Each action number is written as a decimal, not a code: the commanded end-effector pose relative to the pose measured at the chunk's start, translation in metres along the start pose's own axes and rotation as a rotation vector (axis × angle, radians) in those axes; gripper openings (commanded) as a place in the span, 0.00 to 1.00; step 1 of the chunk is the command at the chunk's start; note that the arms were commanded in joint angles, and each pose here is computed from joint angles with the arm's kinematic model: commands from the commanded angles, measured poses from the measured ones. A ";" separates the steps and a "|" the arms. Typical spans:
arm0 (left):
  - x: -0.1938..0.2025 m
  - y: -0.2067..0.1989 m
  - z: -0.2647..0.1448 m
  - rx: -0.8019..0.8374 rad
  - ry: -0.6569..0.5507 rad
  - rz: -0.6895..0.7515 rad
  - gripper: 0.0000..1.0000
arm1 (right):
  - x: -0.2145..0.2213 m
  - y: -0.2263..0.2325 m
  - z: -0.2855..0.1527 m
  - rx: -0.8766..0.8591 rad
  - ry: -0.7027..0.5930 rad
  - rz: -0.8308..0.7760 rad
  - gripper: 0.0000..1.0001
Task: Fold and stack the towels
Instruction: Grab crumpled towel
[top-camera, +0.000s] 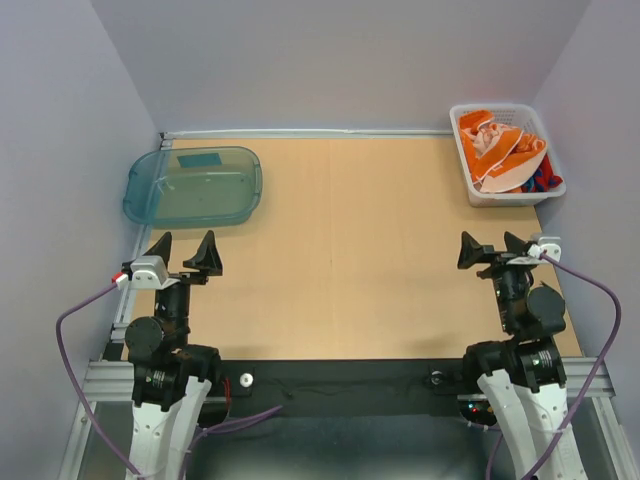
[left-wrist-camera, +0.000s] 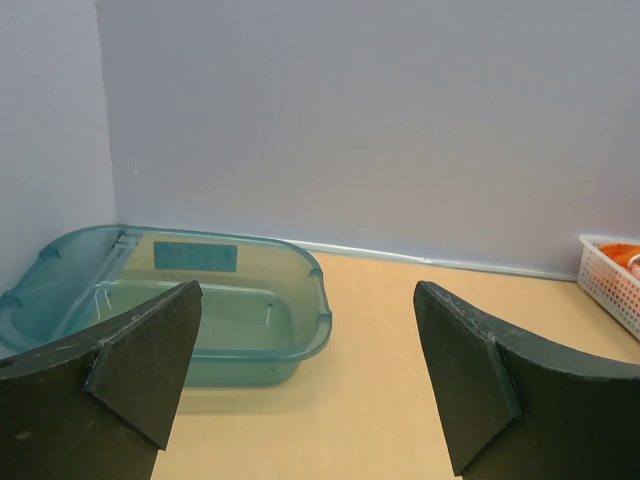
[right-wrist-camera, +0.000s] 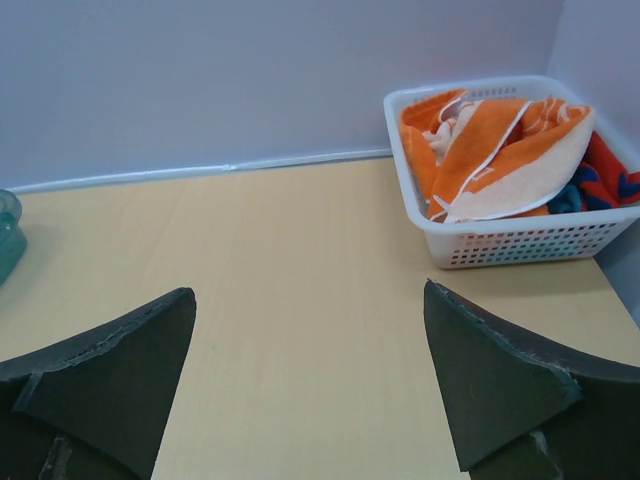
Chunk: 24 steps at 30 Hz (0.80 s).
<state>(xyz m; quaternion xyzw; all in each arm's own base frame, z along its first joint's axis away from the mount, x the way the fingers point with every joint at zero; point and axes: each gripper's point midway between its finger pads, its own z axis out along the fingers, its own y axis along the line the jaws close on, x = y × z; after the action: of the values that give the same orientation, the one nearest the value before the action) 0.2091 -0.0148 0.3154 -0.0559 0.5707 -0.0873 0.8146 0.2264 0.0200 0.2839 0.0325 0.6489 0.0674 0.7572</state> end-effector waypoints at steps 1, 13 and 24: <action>-0.020 -0.001 0.000 0.003 -0.073 0.006 0.99 | -0.026 -0.006 -0.003 0.047 -0.066 0.031 1.00; -0.024 0.004 -0.002 -0.034 -0.073 -0.032 0.99 | -0.030 0.000 0.033 0.077 0.053 0.081 1.00; -0.030 0.015 -0.010 -0.097 -0.103 -0.070 0.99 | -0.018 -0.049 0.147 0.488 0.258 0.014 1.00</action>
<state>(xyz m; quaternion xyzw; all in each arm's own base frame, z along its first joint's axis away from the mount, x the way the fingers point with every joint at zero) 0.2080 -0.0017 0.3100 -0.1014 0.5735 -0.0785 0.8091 0.3486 -0.0028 0.3146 0.1539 0.7429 -0.0179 0.6513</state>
